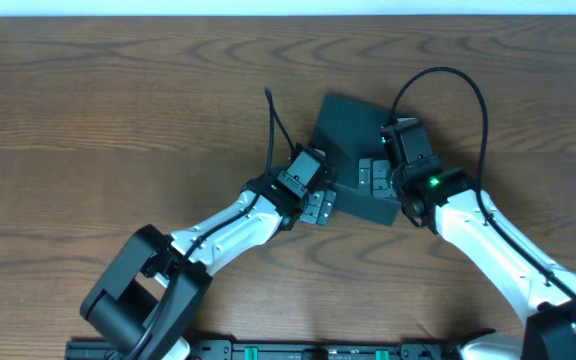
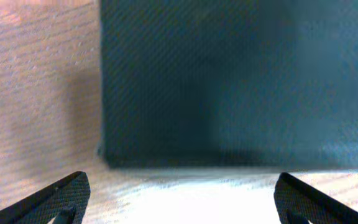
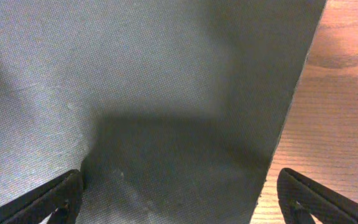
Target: Pack container
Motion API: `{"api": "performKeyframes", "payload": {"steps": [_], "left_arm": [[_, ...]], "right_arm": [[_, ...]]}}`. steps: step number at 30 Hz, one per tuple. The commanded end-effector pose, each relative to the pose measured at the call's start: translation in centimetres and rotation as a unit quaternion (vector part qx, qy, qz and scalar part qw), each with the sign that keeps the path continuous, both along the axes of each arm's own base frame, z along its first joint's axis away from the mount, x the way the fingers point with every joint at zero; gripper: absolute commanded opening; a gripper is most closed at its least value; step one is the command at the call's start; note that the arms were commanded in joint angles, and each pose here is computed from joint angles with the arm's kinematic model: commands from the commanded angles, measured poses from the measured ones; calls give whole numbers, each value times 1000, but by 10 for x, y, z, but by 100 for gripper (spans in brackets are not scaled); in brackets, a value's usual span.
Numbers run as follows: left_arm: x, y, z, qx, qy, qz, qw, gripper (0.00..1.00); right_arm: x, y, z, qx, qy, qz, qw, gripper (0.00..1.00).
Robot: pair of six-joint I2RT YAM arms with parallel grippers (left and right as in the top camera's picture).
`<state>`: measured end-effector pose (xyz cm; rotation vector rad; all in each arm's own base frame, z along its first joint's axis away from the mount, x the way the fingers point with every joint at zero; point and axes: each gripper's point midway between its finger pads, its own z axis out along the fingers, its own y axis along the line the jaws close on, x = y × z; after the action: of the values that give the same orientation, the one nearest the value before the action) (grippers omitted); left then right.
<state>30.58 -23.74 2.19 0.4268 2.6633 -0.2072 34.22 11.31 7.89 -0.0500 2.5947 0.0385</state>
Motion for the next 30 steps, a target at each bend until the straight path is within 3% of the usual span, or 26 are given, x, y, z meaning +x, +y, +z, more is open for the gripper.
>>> {"api": "performKeyframes", "payload": {"steps": [1, 10, 16, 25, 30], "left_arm": [[6, 3, -7, 12, -9, 6, 1000, 96], [21, 1, -10, 14, -38, 17, 999, 96], [15, 2, -3, 13, -32, 14, 999, 96], [0, 21, 106, -21, -97, -1, 995, 96], [21, 59, 150, -37, -159, 35, 986, 96]], "right_arm": [[-13, -13, -22, -37, 27, -10, 999, 99], [-10, -12, -21, -34, 22, -10, 999, 99], [-9, -11, -16, -29, 14, -13, 999, 99], [-17, -13, 73, 26, -90, -17, 995, 99], [-42, -47, 92, 14, -96, -86, 992, 99]]}}
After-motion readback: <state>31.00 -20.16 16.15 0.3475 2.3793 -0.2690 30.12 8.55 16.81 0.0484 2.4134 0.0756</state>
